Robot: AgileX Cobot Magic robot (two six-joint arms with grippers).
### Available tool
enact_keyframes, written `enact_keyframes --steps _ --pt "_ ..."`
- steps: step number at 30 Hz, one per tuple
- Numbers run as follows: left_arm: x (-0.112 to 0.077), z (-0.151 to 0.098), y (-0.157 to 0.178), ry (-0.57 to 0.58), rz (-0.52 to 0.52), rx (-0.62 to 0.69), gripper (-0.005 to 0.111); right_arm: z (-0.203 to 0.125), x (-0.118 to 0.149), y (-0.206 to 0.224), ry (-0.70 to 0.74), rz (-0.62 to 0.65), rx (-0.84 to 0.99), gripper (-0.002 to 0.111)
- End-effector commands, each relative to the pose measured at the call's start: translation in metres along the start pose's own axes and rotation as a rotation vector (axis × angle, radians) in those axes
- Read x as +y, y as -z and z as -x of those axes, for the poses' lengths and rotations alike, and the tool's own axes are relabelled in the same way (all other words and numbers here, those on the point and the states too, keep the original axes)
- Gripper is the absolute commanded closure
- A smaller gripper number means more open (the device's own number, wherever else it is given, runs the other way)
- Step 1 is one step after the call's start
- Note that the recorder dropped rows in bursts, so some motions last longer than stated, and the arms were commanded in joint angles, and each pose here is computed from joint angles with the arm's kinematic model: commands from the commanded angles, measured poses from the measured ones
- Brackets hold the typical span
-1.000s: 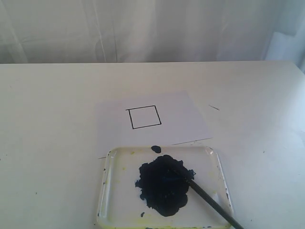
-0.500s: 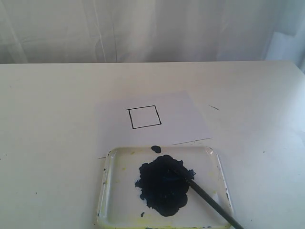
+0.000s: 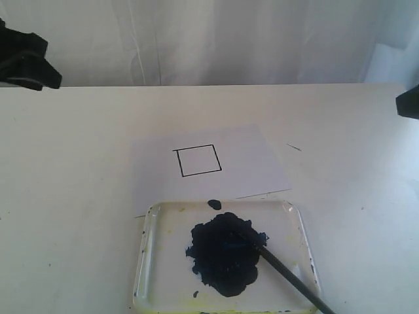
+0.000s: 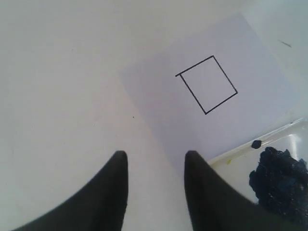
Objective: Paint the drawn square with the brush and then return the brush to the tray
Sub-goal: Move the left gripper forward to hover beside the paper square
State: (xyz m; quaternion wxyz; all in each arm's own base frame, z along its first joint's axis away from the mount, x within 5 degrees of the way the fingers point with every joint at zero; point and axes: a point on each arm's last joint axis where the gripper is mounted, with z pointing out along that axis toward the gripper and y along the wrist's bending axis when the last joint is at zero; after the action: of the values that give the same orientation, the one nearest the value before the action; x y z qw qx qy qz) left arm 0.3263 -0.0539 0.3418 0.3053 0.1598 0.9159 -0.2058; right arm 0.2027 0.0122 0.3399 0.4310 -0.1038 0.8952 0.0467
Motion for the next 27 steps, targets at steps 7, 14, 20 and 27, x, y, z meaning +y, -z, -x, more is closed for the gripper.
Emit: enact_keyframes --steps 7,14,20,27 --pt "-0.017 0.012 -0.078 -0.442 -0.102 0.067 0.037 -0.001 -0.002 -0.019 0.000 0.030 0.060 0.055" --pt "-0.007 0.005 -0.116 -0.677 -0.143 0.080 0.034 -0.002 -0.003 -0.025 0.021 0.034 0.079 0.055" --pt "-0.008 0.002 -0.139 -0.705 -0.264 0.011 0.034 -0.004 -0.005 -0.035 0.015 0.042 0.114 0.055" --pt "0.000 -0.011 -0.166 -0.839 -0.321 0.023 0.034 -0.005 -0.006 -0.040 0.020 0.046 0.130 0.055"
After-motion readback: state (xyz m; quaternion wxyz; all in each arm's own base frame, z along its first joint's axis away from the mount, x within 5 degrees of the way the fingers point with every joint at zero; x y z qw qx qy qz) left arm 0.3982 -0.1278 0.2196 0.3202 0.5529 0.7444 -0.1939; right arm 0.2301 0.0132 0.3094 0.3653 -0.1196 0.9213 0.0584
